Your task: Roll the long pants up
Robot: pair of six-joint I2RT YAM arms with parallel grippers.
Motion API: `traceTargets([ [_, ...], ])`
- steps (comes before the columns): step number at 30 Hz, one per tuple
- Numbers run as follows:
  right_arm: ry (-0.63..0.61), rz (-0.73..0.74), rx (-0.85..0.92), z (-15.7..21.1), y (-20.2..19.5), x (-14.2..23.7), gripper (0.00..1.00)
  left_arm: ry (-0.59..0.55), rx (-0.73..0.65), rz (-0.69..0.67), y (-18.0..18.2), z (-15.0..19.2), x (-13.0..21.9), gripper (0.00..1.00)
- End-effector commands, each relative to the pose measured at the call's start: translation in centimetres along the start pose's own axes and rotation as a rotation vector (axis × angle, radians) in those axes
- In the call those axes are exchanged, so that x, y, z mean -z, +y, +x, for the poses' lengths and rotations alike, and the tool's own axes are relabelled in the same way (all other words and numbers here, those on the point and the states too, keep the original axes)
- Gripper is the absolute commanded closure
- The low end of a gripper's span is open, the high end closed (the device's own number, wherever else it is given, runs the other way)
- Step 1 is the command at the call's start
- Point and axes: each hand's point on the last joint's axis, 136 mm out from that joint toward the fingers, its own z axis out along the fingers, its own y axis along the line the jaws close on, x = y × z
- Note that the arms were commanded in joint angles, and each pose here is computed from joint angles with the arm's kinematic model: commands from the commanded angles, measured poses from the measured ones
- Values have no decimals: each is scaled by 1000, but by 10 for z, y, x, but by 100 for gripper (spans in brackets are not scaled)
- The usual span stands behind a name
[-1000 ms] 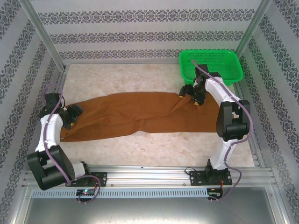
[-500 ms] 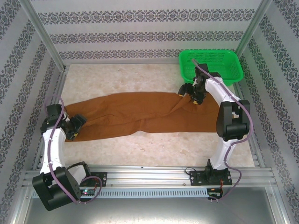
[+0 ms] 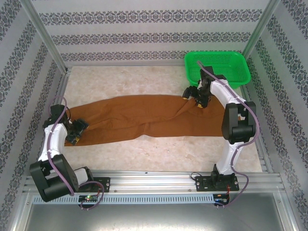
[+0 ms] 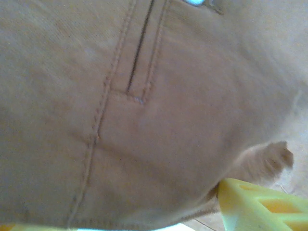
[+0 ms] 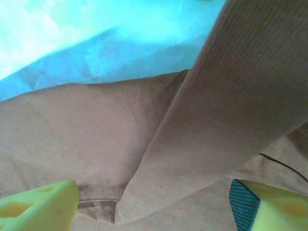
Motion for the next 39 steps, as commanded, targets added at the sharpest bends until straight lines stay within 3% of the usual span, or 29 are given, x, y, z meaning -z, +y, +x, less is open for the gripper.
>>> traceTargets([
  [1, -7, -23, 18, -9, 9, 1, 17, -78, -10, -24, -5, -27, 3, 36],
  [3, -5, -19, 23, -11, 10, 2, 17, -82, -12, -27, -8, -33, 2, 56],
  [5, -13, -14, 30, -13, 11, 5, 17, -89, -9, -27, -10, -38, 3, 100],
  [9, -16, 20, 49, -18, 8, 7, 17, -123, -14, -21, -12, -43, 9, 100],
  [10, -7, 38, 49, -19, 5, 5, 22, -132, -19, -20, -13, -45, 10, 100],
  [13, 27, 94, 47, -21, -9, -8, 53, -149, -27, -14, -16, -50, 12, 100],
  [14, 35, 106, 41, -22, -14, -11, 59, -157, -27, -11, -17, -53, 12, 100],
  [17, 53, 120, 27, -25, -24, -14, 100, -158, -32, 2, -24, -61, 12, 100],
  [31, -38, 176, 7, 9, -52, 39, 100, -221, -17, 8, -30, -86, 22, 100],
  [39, -173, 123, 40, -43, -14, 86, 100, -289, 58, 171, -86, -142, 48, 100],
])
